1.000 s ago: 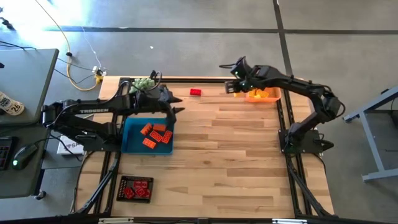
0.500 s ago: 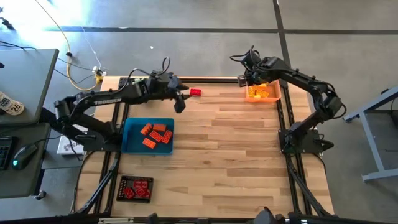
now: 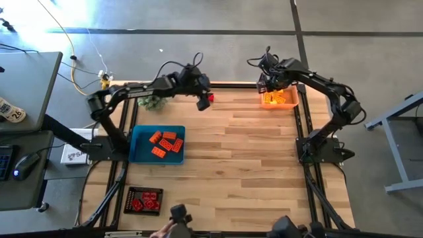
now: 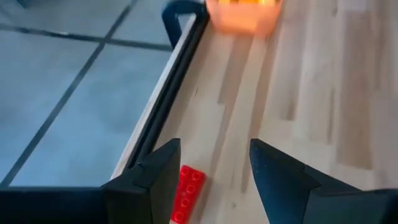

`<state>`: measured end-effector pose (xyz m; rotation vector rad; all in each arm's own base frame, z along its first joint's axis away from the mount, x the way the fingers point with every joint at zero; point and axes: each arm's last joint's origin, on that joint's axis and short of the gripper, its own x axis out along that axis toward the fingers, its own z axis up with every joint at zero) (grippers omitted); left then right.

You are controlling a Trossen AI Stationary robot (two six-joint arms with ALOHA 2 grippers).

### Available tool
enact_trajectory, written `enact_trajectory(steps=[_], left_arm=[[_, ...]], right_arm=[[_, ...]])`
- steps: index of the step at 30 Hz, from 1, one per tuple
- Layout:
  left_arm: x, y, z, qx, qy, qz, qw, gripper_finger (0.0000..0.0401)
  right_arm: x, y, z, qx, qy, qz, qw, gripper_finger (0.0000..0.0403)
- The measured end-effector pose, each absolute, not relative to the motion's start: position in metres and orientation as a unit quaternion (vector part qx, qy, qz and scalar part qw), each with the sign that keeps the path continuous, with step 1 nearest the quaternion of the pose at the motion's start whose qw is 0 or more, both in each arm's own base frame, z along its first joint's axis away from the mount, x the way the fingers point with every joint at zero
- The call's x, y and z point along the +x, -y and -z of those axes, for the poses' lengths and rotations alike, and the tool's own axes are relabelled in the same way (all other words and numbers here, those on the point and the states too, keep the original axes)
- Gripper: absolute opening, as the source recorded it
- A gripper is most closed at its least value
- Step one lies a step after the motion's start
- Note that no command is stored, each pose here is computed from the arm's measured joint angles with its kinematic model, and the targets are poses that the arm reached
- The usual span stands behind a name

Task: Sort & place blocks by color
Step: Put the yellow game piece into the orange bin

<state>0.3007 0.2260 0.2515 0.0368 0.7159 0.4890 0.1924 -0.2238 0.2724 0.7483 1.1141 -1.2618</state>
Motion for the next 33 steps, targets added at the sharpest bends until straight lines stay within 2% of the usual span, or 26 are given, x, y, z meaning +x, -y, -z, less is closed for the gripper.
enact_trajectory(steps=[10, 19, 24, 28, 33], left_arm=[[0.318, -0.258, -0.229, 0.02, -0.411, -0.229, 0.882, 0.018], [0.325, -0.267, -0.208, 0.029, -0.437, -0.225, 0.87, 0.018], [0.326, -0.269, -0.2, 0.04, -0.45, -0.216, 0.866, 0.018], [0.325, -0.271, -0.198, 0.059, -0.462, -0.225, 0.856, 0.018], [0.323, -0.272, -0.197, 0.078, -0.483, -0.239, 0.839, 0.018]], right_arm=[[0.2, 0.235, -0.245, 0.306, -0.541, 0.522, 0.583, 0.0122], [0.209, 0.247, -0.212, 0.272, -0.606, 0.5, 0.556, 0.0123], [0.21, 0.25, -0.206, 0.253, -0.618, 0.507, 0.545, 0.0125], [0.21, 0.25, -0.206, 0.232, -0.624, 0.511, 0.544, 0.014], [0.21, 0.251, -0.206, 0.225, -0.629, 0.5, 0.55, 0.0177]])
